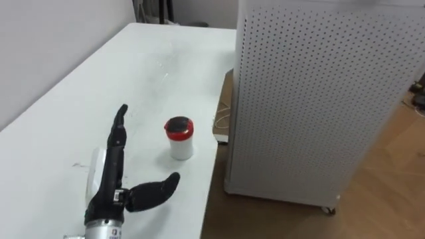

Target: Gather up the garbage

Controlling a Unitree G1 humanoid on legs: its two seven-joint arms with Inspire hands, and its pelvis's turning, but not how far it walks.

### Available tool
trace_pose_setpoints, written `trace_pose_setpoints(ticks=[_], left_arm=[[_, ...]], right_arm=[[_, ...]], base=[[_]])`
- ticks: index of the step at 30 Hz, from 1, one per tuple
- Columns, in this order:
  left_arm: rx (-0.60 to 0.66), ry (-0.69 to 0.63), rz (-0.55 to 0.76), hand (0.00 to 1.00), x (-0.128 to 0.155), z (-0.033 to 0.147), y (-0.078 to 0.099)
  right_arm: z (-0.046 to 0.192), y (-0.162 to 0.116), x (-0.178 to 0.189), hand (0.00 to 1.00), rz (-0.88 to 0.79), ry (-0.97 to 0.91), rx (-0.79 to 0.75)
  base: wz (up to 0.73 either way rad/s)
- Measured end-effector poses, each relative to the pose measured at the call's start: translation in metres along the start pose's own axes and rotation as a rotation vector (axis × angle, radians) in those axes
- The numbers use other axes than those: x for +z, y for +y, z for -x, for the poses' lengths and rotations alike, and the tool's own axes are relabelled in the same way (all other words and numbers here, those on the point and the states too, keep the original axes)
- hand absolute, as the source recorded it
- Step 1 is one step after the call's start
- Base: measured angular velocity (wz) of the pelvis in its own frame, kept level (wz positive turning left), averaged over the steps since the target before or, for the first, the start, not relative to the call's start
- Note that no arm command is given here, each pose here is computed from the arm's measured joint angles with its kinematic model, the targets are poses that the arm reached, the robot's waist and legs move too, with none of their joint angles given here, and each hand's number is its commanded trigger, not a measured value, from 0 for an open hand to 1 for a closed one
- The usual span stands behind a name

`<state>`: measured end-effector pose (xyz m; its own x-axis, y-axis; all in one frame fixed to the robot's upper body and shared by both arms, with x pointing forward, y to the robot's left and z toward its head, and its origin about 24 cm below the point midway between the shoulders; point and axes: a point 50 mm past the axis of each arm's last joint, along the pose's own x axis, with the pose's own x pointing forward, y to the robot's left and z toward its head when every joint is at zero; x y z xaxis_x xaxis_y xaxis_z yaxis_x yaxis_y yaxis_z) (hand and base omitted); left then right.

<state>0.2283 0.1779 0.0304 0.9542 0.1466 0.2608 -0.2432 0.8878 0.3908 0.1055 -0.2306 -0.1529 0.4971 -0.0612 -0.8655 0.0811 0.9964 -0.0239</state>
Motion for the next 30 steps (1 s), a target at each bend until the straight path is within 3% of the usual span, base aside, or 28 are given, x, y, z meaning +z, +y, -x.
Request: trace_pose_setpoints(ticks=[6,15,20,23,30], left_arm=[[-0.009,0.032,-0.011,0.00,-0.008,0.005,-0.003],[-0.008,0.067,-0.047,0.00,-0.017,0.013,0.004],[-0.009,0.068,-0.052,0.00,-0.017,0.011,0.006],[-0.043,0.025,-0.033,0.00,-0.008,0.006,-0.006],[-0.079,0.052,-0.059,0.00,-0.014,0.009,-0.004]], right_arm=[[0.000,0.006,-0.001,1.00,0.011,-0.006,0.019],[-0.001,0.011,-0.001,1.00,0.093,0.004,0.064],[-0.001,0.015,-0.005,1.00,0.104,0.019,0.083],[0.000,0.015,-0.008,1.00,0.089,0.038,0.079],[-0.002,0.022,-0.006,1.00,0.133,0.035,0.124]], base=[[0.44],[-0.03],[0.14],[0.56],[-0.16]])
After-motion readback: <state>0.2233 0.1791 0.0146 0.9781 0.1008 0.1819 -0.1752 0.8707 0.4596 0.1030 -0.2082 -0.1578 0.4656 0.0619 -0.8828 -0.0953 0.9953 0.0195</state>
